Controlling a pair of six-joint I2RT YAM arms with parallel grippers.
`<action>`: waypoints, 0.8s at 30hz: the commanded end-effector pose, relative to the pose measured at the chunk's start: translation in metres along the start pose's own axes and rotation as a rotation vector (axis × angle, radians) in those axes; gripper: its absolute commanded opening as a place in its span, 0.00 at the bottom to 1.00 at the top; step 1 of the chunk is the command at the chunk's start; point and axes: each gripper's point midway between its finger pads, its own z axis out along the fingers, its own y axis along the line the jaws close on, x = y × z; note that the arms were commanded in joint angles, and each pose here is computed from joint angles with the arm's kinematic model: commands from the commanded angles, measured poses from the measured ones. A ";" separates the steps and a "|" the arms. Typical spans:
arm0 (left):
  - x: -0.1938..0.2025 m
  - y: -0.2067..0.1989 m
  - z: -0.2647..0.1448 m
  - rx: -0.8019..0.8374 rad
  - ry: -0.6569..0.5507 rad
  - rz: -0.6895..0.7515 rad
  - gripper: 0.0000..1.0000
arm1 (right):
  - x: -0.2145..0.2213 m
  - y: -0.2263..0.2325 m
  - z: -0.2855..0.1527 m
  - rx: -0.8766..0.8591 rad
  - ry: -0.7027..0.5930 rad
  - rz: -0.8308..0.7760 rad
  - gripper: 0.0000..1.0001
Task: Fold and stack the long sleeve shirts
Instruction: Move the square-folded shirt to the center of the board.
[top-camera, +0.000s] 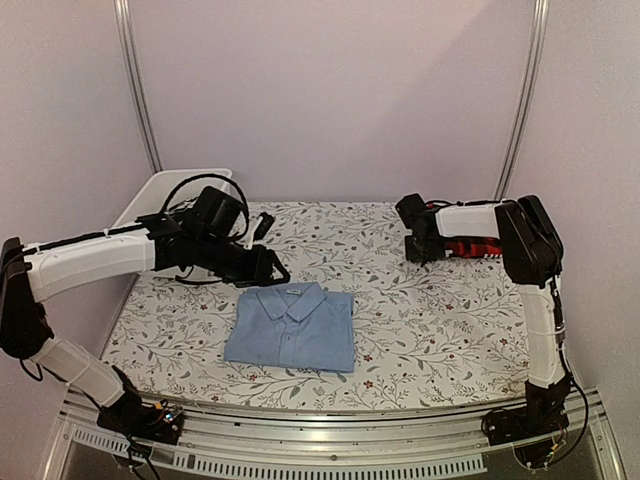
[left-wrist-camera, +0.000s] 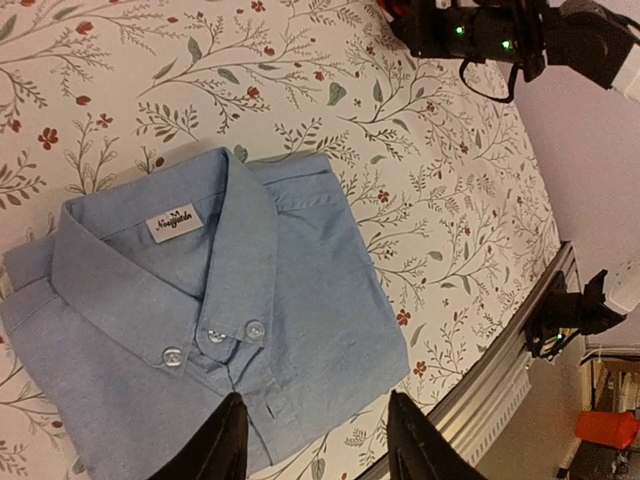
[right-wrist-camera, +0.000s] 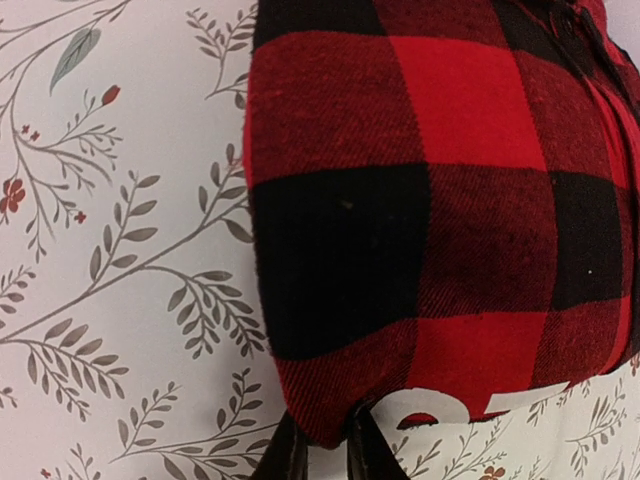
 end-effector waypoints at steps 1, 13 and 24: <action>0.000 0.002 -0.011 -0.007 -0.024 0.029 0.47 | 0.016 -0.006 0.007 0.032 0.052 -0.004 0.04; 0.001 0.007 -0.020 -0.004 -0.057 0.026 0.47 | 0.097 -0.007 -0.051 -0.099 0.181 0.006 0.00; 0.008 0.016 -0.019 0.004 -0.070 -0.015 0.47 | 0.172 0.096 -0.150 -0.455 0.260 0.022 0.00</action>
